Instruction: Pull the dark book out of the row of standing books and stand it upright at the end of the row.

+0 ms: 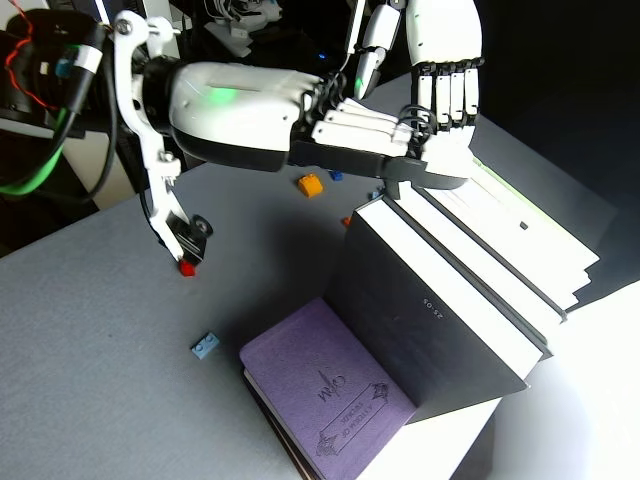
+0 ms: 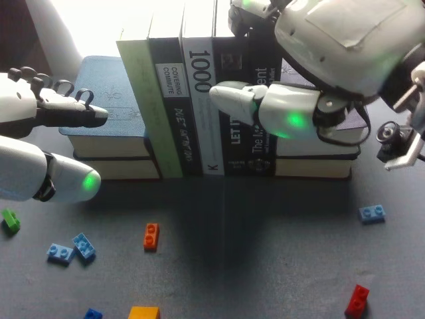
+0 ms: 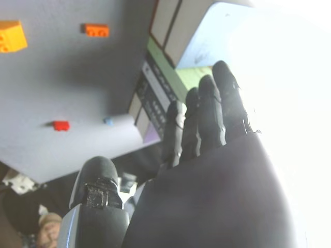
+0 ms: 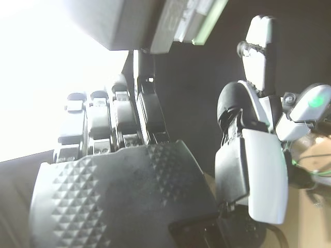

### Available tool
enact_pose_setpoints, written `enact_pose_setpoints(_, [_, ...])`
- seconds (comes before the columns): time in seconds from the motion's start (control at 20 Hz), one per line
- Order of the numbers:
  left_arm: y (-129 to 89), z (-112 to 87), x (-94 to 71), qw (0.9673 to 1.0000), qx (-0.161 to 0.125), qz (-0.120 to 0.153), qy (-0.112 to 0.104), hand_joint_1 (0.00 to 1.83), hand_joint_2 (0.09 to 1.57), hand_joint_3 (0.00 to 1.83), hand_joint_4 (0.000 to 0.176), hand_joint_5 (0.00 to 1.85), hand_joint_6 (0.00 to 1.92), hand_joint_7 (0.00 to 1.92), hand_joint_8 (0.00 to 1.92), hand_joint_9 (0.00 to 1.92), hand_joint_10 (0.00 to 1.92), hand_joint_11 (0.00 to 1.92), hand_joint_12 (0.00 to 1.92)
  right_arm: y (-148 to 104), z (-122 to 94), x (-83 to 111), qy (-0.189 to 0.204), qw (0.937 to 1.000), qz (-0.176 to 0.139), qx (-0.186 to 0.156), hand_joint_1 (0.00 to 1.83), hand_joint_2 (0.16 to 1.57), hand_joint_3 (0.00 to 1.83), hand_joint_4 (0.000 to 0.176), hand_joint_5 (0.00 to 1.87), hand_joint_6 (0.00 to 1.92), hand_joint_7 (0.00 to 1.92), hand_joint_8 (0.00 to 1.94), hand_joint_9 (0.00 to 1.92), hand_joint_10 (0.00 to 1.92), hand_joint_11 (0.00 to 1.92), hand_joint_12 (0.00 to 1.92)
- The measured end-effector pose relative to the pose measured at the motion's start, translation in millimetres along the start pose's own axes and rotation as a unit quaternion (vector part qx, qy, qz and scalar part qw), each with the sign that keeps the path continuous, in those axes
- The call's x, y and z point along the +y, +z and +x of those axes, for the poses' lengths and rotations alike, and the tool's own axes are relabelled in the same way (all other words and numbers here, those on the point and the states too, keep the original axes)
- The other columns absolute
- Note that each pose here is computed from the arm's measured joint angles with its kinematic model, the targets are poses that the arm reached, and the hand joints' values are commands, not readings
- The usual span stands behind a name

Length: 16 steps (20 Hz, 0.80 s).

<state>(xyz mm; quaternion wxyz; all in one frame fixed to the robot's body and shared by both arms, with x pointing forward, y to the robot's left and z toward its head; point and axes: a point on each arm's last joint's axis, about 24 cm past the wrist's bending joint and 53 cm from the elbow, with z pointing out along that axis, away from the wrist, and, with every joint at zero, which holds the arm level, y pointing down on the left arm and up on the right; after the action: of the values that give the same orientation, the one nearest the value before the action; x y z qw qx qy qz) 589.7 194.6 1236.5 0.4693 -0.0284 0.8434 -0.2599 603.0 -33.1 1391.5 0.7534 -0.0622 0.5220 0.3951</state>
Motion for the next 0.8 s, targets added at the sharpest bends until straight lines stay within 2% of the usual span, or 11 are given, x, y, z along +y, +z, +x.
enact_pose_setpoints(0.25, [-3, -8.5, 3.4, 0.9999, -0.009, -0.003, -0.013, 0.00, 1.24, 0.00, 0.040, 0.11, 0.00, 0.10, 0.00, 0.11, 0.00, 0.00, 0.41, -20, 6, 11.9, 0.028, 0.9994, 0.009, 0.016, 0.00, 1.16, 0.06, 0.000, 0.44, 0.84, 0.09, 0.01, 0.00, 0.00, 0.00, 0.00])
enact_pose_setpoints(0.35, [-4, -5.0, 6.1, 0.9998, 0.000, -0.010, -0.015, 0.00, 1.24, 0.00, 0.045, 0.11, 0.00, 0.10, 0.00, 0.11, 0.00, 0.00, 0.39, -28, 11, 21.2, 0.030, 0.9992, 0.006, 0.025, 0.00, 1.16, 0.04, 0.000, 0.44, 0.80, 0.10, 0.01, 0.00, 0.00, 0.00, 0.00])
enact_pose_setpoints(0.55, [-6, 2.8, 13.7, 0.9992, 0.020, -0.027, -0.020, 0.00, 1.22, 0.00, 0.043, 0.09, 0.00, 0.09, 0.00, 0.11, 0.00, 0.00, 0.43, -39, 16, 32.3, 0.043, 0.9982, 0.005, 0.042, 0.00, 1.16, 0.04, 0.000, 0.45, 0.81, 0.09, 0.00, 0.00, 0.00, 0.00, 0.00])
enact_pose_setpoints(0.8, [-11, -8.2, 12.0, 0.9992, 0.009, -0.026, -0.030, 0.00, 1.23, 0.00, 0.046, 0.09, 0.00, 0.08, 0.00, 0.10, 0.00, 0.00, 0.41, -52, 27, 46.7, 0.047, 0.9967, 0.001, 0.067, 0.00, 1.17, 0.04, 0.000, 0.45, 0.81, 0.11, 0.01, 0.00, 0.00, 0.00, 0.00])
